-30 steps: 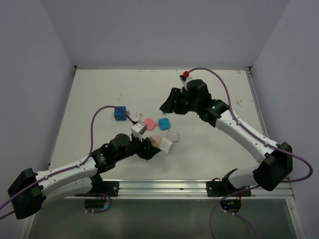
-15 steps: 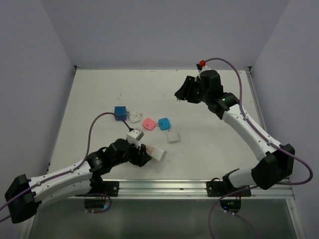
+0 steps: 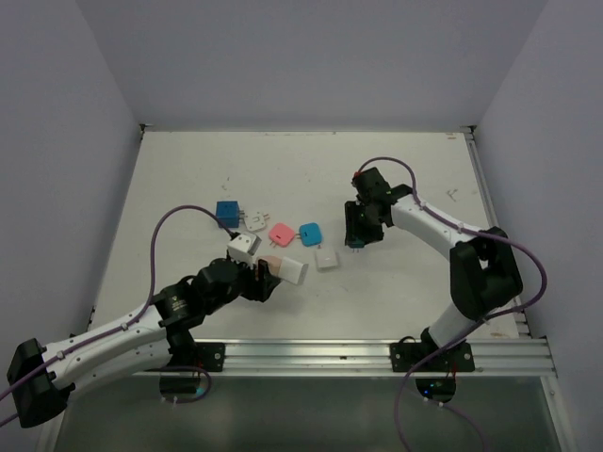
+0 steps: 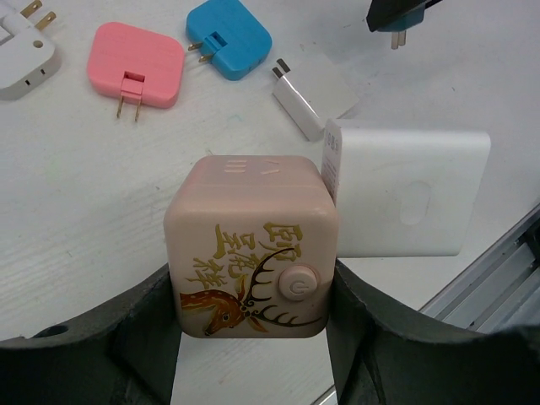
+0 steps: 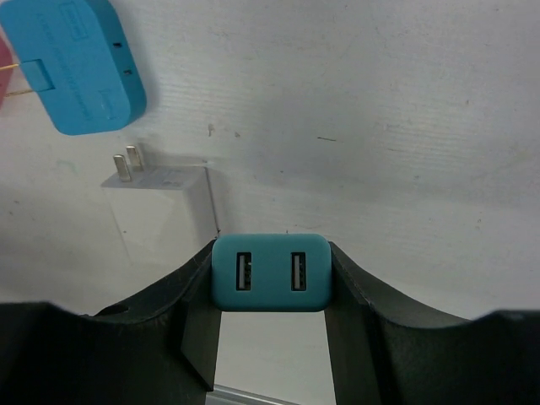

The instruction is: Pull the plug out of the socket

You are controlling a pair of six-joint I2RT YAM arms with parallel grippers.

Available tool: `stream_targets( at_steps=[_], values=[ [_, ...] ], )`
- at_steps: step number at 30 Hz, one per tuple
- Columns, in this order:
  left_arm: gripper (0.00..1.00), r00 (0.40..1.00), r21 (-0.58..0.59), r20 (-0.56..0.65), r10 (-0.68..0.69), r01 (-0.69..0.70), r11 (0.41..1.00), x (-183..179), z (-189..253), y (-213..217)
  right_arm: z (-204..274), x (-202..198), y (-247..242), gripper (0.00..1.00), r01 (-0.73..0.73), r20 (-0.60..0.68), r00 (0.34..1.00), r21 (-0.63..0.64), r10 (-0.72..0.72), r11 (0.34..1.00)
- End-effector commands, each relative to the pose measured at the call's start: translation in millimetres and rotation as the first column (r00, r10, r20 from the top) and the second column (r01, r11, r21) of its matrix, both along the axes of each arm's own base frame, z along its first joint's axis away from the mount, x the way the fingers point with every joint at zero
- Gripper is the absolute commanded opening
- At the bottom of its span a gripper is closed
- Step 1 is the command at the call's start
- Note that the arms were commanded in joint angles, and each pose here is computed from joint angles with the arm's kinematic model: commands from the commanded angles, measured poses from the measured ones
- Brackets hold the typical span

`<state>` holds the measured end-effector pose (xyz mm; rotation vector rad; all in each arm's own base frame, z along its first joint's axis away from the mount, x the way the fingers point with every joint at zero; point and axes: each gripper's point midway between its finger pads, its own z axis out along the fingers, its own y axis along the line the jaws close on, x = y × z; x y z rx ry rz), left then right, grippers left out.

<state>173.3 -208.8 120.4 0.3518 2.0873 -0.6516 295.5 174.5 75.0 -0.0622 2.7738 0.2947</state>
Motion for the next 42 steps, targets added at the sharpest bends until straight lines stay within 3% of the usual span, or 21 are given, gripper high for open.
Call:
stream_targets(
  at_steps=[1, 8, 11, 14, 20, 24, 28, 32, 36, 39, 42],
  values=[
    [0.0, 0.996, -0.077, 0.09, 0.022, -0.015, 0.997, 12, 41, -8, 6, 11, -1, 0.06, -0.051, 0.001, 0.999, -0.041, 0.051, 0.998],
    [0.0, 0.994, -0.074, 0.101, 0.04, -0.033, 0.997, 13, 43, -2, -13, 29, 9, 0.19, -0.052, -0.04, 0.998, -0.051, 0.05, 0.997],
    [0.0, 0.994, -0.071, 0.098, 0.04, -0.033, 0.997, 13, 41, -2, -18, 32, 12, 0.32, -0.047, -0.05, 0.998, -0.047, 0.045, 0.998],
    [0.0, 0.995, -0.063, 0.094, 0.037, -0.031, 0.997, 13, 38, -3, -20, 34, 13, 0.54, -0.043, -0.052, 0.998, -0.047, 0.04, 0.998],
    [0.0, 0.995, -0.07, 0.095, 0.031, -0.024, 0.997, 13, 38, -6, -12, 39, 13, 0.71, -0.04, -0.035, 0.999, -0.051, 0.038, 0.998],
    [0.0, 0.995, -0.076, 0.099, 0.031, -0.024, 0.997, 13, 40, -5, 6, 39, 12, 0.72, -0.029, 0.006, 1.0, -0.039, 0.029, 0.999],
    [0.0, 0.993, -0.076, 0.105, 0.044, -0.036, 0.996, 15, 42, -3, 50, 34, 21, 0.72, -0.044, 0.137, 0.99, 0.085, 0.032, 0.995],
    [0.0, 0.991, -0.083, 0.117, 0.061, -0.051, 0.995, 18, 47, -3, 120, 13, 45, 0.72, -0.169, 0.324, 0.944, 0.315, 0.062, 0.934],
    [0.0, 0.988, -0.094, 0.134, 0.073, -0.061, 0.994, 23, 52, -5, 149, -23, 65, 0.73, -0.269, 0.359, 0.929, 0.491, 0.089, 0.829],
    [0.0, 0.987, -0.098, 0.141, 0.082, -0.068, 0.993, 26, 57, -8, 166, -45, 80, 0.75, -0.344, 0.406, 0.907, 0.561, 0.112, 0.752],
    [0.0, 0.984, -0.115, 0.151, 0.097, -0.08, 0.99, 31, 65, -10, 166, -61, 93, 0.76, -0.381, 0.42, 0.896, 0.556, 0.146, 0.739]
  ],
)
